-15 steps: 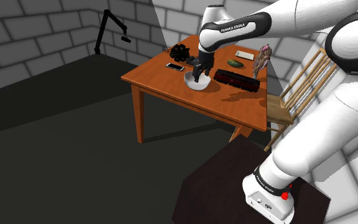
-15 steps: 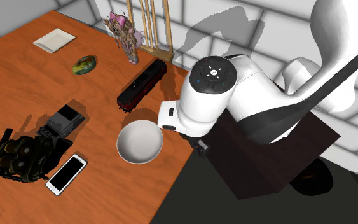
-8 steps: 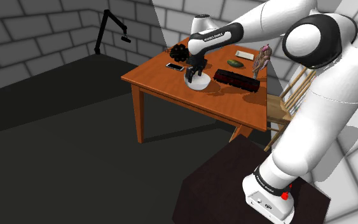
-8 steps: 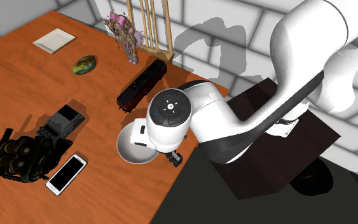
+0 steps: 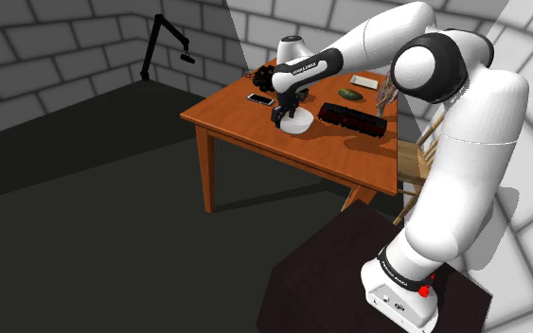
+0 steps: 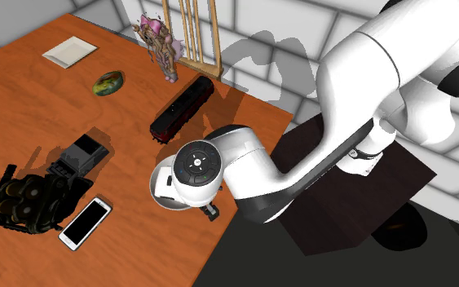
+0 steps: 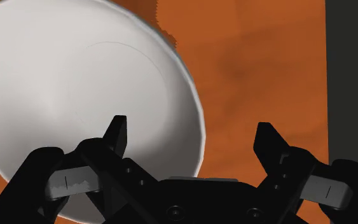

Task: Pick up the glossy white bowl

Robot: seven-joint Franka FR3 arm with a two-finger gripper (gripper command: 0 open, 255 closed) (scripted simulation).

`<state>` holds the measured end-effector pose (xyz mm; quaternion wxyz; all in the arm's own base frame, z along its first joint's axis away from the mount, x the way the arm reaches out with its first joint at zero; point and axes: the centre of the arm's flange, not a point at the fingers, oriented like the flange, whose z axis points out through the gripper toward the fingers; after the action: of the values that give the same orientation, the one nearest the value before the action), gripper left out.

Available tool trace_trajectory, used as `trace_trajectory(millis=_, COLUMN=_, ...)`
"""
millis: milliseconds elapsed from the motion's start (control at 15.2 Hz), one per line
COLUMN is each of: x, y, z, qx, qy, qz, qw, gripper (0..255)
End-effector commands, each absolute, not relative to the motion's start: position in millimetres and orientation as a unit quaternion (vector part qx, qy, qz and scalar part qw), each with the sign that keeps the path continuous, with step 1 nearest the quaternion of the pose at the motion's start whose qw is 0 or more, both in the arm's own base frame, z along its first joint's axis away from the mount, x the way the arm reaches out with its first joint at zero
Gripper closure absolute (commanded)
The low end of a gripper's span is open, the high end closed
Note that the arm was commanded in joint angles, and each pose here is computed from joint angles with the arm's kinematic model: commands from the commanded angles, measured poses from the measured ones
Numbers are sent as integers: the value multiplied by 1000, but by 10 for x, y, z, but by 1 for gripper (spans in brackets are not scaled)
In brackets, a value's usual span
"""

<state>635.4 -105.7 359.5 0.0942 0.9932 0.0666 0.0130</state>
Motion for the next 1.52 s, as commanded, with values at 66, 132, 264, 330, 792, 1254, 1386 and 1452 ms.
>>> trace_trajectory(millis=66, x=6357, y=-1062, z=3401, qx=993, qy=67, qz=13, qw=94, gripper=0)
trace_trajectory(millis=132, x=6357, y=-1061, z=3402, qx=993, qy=67, qz=13, qw=94, gripper=0)
trace_trajectory(millis=264, x=6356, y=-1063, z=3397, qx=993, qy=67, qz=13, qw=94, gripper=255)
trace_trajectory(millis=330, x=6357, y=-1063, z=3396, qx=993, qy=67, qz=13, qw=94, gripper=255)
trace_trajectory(millis=792, x=6358, y=-1060, z=3398, qx=993, qy=67, qz=13, qw=94, gripper=255)
trace_trajectory(millis=1254, x=6357, y=-1062, z=3718, qx=993, qy=67, qz=13, qw=94, gripper=255)
trace_trajectory(millis=1386, x=6357, y=-1062, z=3824, qx=993, qy=67, qz=13, qw=94, gripper=255)
trace_trajectory(millis=1452, x=6357, y=-1062, z=3877, qx=993, qy=67, qz=13, qw=94, gripper=255)
